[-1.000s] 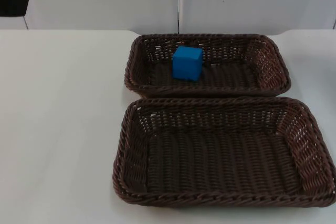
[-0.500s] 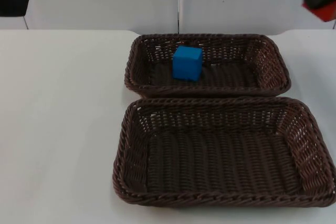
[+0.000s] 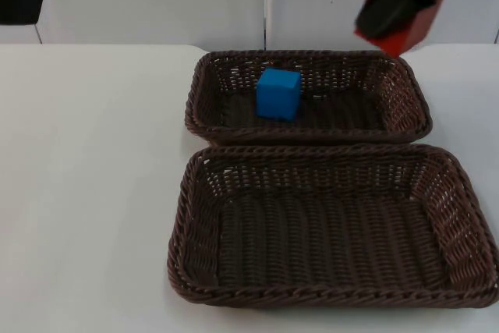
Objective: Pick up one cube with the left hand and place it into the upper basket. Pick up one cube with the right hand and place it into the lower basket.
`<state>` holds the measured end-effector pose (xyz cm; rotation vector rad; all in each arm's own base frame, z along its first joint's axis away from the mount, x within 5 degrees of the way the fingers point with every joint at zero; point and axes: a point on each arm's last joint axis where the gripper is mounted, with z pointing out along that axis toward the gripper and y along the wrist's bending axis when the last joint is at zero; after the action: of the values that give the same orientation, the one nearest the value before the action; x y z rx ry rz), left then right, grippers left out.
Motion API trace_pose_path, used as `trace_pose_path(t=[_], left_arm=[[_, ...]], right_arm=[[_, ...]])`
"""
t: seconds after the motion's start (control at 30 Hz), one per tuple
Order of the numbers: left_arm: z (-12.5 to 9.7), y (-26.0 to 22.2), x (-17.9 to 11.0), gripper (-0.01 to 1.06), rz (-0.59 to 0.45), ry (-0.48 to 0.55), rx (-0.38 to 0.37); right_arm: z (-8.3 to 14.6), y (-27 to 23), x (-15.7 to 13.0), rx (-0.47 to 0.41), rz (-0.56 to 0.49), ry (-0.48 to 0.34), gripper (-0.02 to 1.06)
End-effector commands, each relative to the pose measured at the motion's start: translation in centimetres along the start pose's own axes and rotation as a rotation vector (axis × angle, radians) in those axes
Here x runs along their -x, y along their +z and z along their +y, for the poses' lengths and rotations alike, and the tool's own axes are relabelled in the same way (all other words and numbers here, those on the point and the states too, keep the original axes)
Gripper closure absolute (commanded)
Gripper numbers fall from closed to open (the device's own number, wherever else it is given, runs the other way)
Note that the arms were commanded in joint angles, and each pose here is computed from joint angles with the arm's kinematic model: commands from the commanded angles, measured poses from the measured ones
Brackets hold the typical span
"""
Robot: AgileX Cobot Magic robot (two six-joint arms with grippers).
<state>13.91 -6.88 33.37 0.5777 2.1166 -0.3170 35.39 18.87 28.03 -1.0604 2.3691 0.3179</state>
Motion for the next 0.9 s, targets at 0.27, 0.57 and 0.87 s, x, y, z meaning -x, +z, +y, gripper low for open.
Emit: trace_pose_path(t=[0.27,0.57,0.87], left_arm=[[0.0,0.0,0.0,0.25,-0.009,0.004,0.004],[0.0,0.0,0.0,0.25,-0.008,0.001,0.001],[0.0,0.0,-0.1,0.25,-0.004,0.001,0.0]], right_arm=[[5.6,2.7,-1.0,0.06,0.02,-0.101,1.05],[8.8,3.9,-1.6,0.086,0.023,-0.176,1.05],[8.7,5.4,-2.1,0.087,0.06,-0.178,1.05]])
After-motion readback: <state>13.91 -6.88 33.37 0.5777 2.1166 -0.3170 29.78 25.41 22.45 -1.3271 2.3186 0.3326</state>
